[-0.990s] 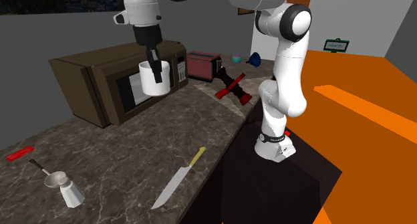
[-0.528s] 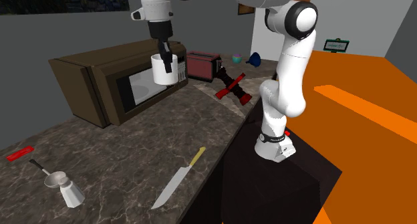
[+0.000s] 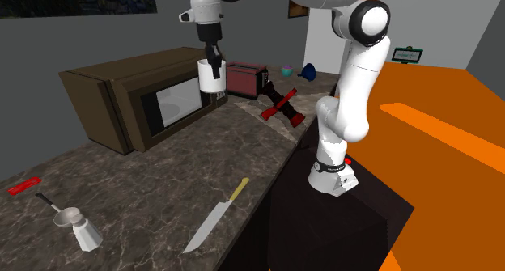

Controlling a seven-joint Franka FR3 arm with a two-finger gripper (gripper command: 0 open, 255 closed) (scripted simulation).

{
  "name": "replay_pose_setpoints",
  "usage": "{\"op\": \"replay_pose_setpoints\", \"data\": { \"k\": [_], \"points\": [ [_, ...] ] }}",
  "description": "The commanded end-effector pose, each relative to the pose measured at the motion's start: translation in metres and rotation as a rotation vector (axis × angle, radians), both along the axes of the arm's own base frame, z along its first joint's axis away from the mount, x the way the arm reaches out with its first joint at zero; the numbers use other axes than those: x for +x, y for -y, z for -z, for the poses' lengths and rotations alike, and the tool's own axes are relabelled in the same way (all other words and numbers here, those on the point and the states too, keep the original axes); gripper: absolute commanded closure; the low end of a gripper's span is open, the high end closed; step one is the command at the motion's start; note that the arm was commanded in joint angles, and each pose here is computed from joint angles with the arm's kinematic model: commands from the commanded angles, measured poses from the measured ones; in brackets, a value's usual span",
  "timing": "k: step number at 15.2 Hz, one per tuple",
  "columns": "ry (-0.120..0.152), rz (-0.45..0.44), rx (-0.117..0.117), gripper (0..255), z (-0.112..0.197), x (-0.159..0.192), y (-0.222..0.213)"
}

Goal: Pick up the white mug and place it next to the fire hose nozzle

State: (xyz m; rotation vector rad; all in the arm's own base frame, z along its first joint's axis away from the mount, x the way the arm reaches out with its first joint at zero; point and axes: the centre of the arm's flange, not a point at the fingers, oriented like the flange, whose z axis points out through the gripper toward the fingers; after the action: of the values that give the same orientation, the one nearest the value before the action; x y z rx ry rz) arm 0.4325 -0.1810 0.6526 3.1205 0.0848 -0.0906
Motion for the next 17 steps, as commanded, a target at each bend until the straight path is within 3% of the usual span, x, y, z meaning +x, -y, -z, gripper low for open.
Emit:
{"op": "replay_pose_setpoints", "data": {
  "k": [1, 17],
  "points": [
    [0.000, -0.002, 0.000, 255, 0.001, -0.017, 0.022],
    [0.000, -0.002, 0.000, 255, 0.001, -0.134, 0.198]
  ]
}}
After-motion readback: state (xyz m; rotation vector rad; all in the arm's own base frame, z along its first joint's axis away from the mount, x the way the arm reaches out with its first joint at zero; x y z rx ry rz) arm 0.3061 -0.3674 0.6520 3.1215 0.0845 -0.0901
